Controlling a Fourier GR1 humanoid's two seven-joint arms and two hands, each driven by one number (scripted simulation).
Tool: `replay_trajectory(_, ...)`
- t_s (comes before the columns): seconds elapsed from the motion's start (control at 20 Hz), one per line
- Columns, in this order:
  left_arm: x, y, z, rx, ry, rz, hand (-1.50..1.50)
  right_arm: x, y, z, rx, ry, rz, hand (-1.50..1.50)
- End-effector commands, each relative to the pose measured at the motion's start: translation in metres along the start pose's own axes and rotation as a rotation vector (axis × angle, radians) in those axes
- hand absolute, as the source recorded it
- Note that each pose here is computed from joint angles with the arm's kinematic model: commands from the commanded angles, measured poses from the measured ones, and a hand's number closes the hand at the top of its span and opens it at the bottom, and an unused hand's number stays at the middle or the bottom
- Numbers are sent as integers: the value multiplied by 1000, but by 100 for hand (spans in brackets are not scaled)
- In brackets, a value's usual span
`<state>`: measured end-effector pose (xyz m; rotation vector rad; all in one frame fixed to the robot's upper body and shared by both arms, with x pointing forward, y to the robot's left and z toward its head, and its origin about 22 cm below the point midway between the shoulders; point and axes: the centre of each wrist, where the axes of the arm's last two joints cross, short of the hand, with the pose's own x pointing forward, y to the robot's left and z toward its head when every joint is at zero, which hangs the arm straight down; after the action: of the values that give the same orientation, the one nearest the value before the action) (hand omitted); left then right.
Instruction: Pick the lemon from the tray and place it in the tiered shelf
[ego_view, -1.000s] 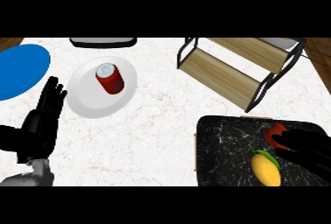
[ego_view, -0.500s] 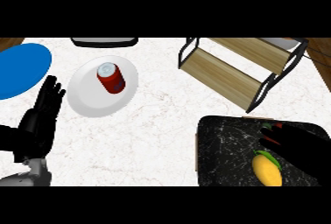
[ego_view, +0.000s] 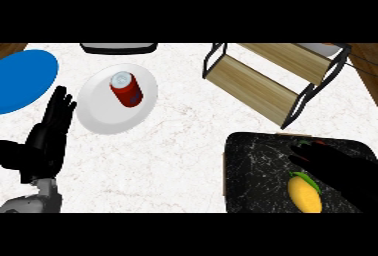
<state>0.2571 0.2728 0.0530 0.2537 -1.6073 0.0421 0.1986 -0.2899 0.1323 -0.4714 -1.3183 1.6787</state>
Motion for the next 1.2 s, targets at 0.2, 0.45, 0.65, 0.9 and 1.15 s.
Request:
replay_trajectory(0.2,11,-17,14,-2,1,-4,0,-28,19,-28,18,2,-6,-150)
replay_trajectory(0.45,1,-14,3,-11,12,6,0,-13,38,-22,-13,-29,-34,-150)
replay_trajectory(0.65,11,6,9,-11,2,4,0,-35,46,-36,-17,-46,-30,-150)
replay_trajectory(0.9,10,-7,8,-3,-9,11,0,-18,28,-45,-5,-34,-25,-150)
replay_trajectory(1.15,16,-1,6,-2,6,1,0,-9,66,-54,96,-21,-11,150)
